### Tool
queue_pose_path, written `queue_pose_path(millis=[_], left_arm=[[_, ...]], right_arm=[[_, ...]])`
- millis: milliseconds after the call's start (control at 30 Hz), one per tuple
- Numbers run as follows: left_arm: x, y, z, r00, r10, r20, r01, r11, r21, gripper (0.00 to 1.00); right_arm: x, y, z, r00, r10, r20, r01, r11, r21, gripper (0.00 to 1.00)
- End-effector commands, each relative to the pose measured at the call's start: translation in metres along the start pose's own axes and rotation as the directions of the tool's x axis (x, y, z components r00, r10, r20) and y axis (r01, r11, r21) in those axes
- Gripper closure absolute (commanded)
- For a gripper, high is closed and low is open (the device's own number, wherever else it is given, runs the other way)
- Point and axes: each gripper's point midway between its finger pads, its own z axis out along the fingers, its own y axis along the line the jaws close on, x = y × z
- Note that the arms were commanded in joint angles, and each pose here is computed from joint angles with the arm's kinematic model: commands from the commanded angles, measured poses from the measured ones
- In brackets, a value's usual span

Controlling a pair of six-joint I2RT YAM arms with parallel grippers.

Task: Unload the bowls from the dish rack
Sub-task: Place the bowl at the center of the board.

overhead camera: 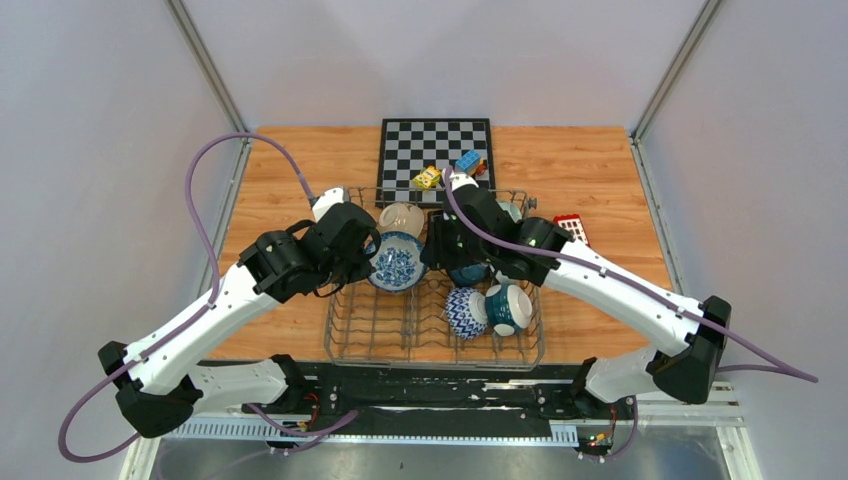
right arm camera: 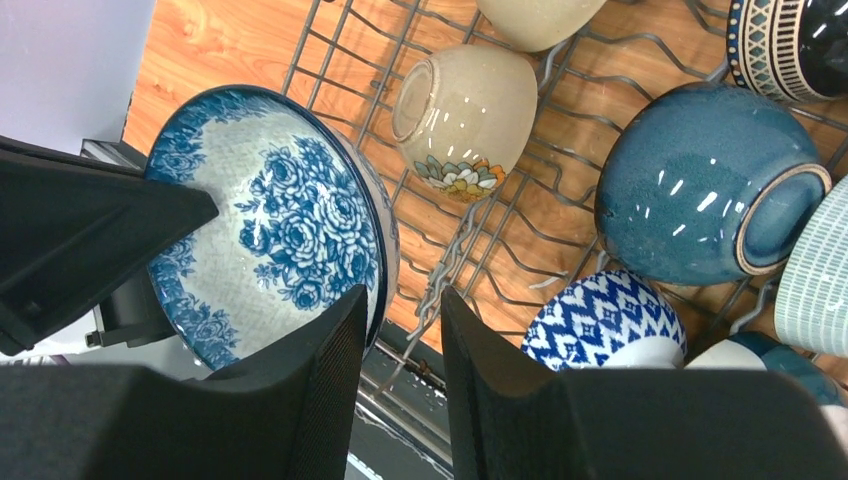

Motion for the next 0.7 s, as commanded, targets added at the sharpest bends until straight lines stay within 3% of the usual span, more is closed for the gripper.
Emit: queue_pose_path(millis=[0,200,400,467,600,667], left_arm=[[-0.011,-0.009,-0.005,0.999,-0.044,0.032,0.043,0.998,0.040,1.00],[-0.011,-0.013,-0.005,0.998,-0.047,0.030,0.045,0.997,0.057,1.00],[-0.011,-0.014,-0.004,0.999,-0.034,0.031,0.031,0.997,0.066,1.00],[-0.011,-0.014,-0.004,0.999,-0.018,0.034,0.016,0.997,0.069,0.90],[-0.013,-0.009,-0.008,0.998,0.035,0.051,-0.038,0.997,0.066,0.58],[-0.015,-0.004,-0.010,0.996,0.067,0.061,-0.070,0.996,0.056,0.51]], right_arm=[[-0.002,0.009,-0.001,0.999,-0.032,-0.011,0.032,0.999,-0.018,0.64],[0.007,0.009,0.009,0.998,-0.042,-0.050,0.041,0.999,-0.018,0.74],[0.009,0.009,0.011,0.997,-0.054,-0.058,0.053,0.998,-0.019,0.94],[0.008,0.009,0.009,0.997,-0.060,-0.058,0.059,0.998,-0.016,1.00],[0.008,0.005,0.006,0.995,-0.082,-0.063,0.082,0.997,-0.005,1.00],[0.009,0.003,0.005,0.993,-0.091,-0.068,0.092,0.996,0.003,1.00]])
